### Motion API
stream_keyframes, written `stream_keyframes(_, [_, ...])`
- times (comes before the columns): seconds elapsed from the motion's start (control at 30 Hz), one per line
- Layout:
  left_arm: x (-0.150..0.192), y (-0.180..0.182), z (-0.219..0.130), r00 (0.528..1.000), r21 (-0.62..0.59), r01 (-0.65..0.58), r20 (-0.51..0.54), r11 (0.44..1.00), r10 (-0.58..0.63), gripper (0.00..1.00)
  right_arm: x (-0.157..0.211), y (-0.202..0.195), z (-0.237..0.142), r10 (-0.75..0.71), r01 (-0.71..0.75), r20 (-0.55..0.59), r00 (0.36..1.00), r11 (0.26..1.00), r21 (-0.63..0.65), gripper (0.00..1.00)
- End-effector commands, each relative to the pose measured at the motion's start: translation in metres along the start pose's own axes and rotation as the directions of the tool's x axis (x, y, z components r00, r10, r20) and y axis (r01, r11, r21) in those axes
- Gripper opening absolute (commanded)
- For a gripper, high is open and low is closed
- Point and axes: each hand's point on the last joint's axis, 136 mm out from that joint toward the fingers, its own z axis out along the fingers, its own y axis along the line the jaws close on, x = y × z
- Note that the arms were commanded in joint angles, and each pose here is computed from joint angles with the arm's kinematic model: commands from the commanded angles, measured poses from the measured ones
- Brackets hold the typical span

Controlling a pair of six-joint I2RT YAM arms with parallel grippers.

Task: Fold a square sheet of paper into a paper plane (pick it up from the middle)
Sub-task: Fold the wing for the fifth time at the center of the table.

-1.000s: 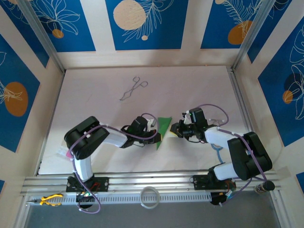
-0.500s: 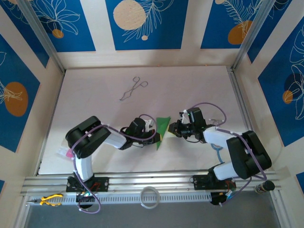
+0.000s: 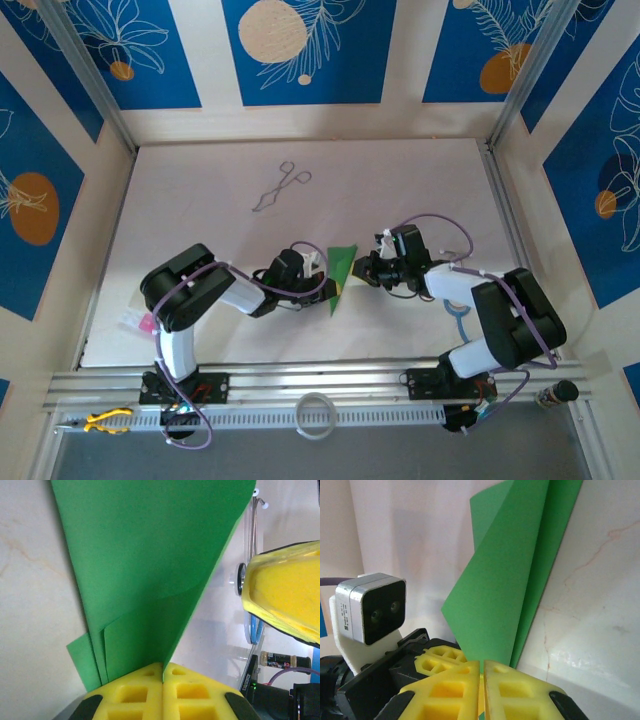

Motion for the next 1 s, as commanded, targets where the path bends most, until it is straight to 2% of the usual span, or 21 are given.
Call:
stream_keyframes(0.0, [-0.002,0.009,-0.002,1.000,-0.003,0.028,0.001,1.000,-0.028,0.00,-0.005,0.004,-0.003,-0.033,0.033,0.061,0.998,0.999,-0.001,0.10])
stream_keyframes(0.47, [0.001,0.019,-0.004,0.994,0.014,0.110,0.002,0.994,-0.111,0.00,0.002,0.015,0.017,-0.030,0.028,-0.026,0.999,0.997,-0.076,0.09])
stream_keyframes(0.97, [0.000,0.028,-0.010,0.989,-0.012,0.149,0.017,0.989,-0.149,0.00,-0.009,0.011,0.037,-0.003,-0.003,-0.057,0.998,0.995,-0.098,0.09])
